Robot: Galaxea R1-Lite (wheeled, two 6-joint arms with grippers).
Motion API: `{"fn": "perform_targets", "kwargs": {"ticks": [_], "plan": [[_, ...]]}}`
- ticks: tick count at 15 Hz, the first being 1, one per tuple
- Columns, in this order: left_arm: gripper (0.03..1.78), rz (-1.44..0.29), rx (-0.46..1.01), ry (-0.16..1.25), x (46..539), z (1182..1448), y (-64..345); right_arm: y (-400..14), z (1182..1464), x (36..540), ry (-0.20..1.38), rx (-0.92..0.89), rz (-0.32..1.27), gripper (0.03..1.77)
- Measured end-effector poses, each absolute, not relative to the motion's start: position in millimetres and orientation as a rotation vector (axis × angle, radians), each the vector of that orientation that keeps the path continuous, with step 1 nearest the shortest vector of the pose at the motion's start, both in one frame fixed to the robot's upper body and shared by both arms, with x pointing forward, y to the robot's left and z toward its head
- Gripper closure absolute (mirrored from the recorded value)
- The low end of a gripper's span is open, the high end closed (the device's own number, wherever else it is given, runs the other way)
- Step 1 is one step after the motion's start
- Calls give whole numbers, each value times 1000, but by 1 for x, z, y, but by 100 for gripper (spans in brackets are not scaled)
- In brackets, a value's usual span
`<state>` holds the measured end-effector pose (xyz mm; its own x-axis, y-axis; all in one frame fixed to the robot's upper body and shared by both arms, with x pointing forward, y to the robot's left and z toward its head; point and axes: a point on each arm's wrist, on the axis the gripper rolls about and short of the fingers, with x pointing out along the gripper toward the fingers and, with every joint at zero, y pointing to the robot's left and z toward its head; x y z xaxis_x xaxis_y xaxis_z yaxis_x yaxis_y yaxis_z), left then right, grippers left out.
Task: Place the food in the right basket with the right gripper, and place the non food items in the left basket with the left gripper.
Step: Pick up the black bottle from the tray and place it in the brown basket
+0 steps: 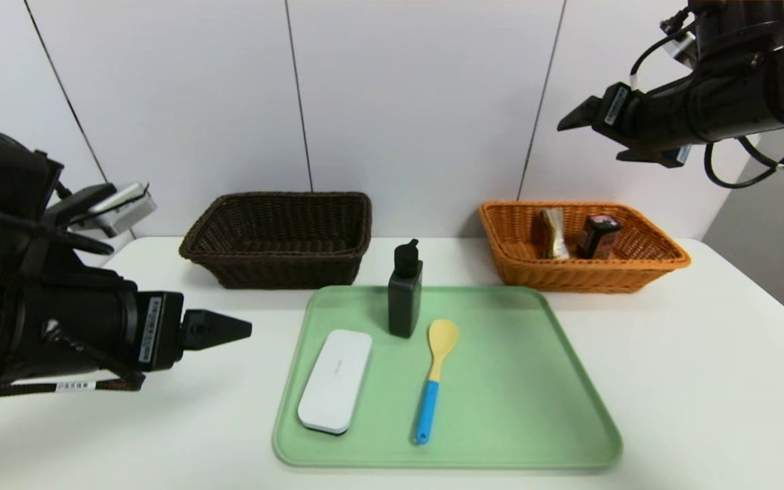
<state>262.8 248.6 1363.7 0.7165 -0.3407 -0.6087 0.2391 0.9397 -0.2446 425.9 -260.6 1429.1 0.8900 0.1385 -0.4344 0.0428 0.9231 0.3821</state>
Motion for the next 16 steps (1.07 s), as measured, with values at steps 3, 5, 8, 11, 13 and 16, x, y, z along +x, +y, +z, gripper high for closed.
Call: {"fn": "perform_targets", "kwargs": {"ticks": [3, 5, 8, 11, 13, 16], "plan": [[12, -382, -141, 672, 275, 1377, 229, -252, 1420, 380, 539, 280, 115, 16], [12, -402, -112, 670, 279, 1375, 210, -243, 1423, 355, 522, 247, 124, 14], [12, -398, -114, 640, 290, 1368, 182, -242, 1428, 346, 449, 335, 35, 13], [12, -403, -88, 651, 295, 1349, 156, -244, 1400, 338, 532, 313, -9, 11], [12, -421, -95, 626, 296, 1327, 146, -249, 1389, 325, 562, 260, -13, 11], [12, -433, -100, 529, 296, 1294, 136, -251, 1390, 319, 524, 282, 0, 11]]}}
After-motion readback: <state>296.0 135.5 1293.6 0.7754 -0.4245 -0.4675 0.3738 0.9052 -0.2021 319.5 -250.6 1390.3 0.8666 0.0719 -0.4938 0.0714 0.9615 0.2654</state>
